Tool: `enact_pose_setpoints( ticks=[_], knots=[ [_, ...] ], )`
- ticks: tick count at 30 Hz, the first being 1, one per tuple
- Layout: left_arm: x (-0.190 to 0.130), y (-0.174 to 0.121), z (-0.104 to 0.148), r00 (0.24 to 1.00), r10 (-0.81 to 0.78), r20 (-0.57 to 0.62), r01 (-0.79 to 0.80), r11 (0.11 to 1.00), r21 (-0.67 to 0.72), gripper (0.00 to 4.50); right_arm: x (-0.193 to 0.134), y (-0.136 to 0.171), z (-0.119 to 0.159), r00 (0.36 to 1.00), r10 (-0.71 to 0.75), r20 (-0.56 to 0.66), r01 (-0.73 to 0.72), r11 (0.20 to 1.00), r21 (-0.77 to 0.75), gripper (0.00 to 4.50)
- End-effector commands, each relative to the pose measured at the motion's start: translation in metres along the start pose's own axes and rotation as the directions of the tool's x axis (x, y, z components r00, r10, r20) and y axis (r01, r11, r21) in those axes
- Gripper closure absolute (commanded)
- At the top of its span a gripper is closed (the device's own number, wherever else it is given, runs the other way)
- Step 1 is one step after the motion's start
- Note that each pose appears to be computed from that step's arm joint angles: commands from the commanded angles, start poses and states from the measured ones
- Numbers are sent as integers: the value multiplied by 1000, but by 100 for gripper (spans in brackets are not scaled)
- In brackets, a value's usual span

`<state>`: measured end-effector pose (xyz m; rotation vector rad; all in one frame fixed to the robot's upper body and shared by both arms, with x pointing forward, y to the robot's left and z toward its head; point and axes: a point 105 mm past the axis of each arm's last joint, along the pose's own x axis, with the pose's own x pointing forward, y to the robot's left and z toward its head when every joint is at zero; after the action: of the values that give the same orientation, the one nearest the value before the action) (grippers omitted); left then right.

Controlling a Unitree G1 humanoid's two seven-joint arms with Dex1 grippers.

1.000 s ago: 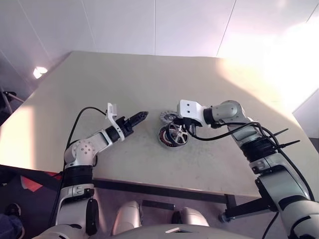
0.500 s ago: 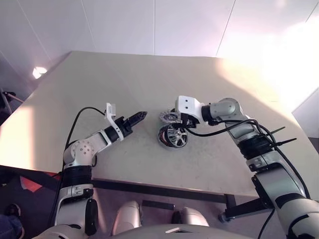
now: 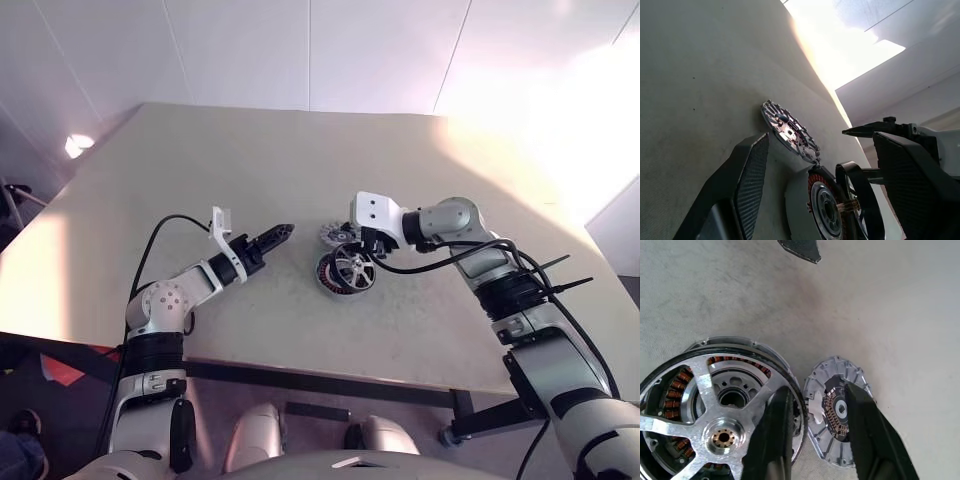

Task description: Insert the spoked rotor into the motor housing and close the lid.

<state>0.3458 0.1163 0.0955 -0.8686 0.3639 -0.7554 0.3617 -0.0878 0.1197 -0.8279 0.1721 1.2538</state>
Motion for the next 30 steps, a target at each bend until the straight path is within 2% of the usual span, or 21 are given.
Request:
enact_pose_setpoints(
  ticks=[1,2,13,30],
  knots=[
    [1,-6,10,999,-21,25,21,999,27,97,-8,-15,20,998,-46,52,49,997,-54,402],
    [1,-5,10,999,-21,26,20,999,27,97,-9,-15,20,997,-51,51,54,997,-56,436],
    [3,-3,8,999,-19,26,19,1000,19,97,-16,-15,25,998,-39,55,43,996,-77,436],
    [3,-1,7,999,-14,30,14,1000,8,97,-11,4,24,998,26,52,-22,997,-75,436]
  ],
)
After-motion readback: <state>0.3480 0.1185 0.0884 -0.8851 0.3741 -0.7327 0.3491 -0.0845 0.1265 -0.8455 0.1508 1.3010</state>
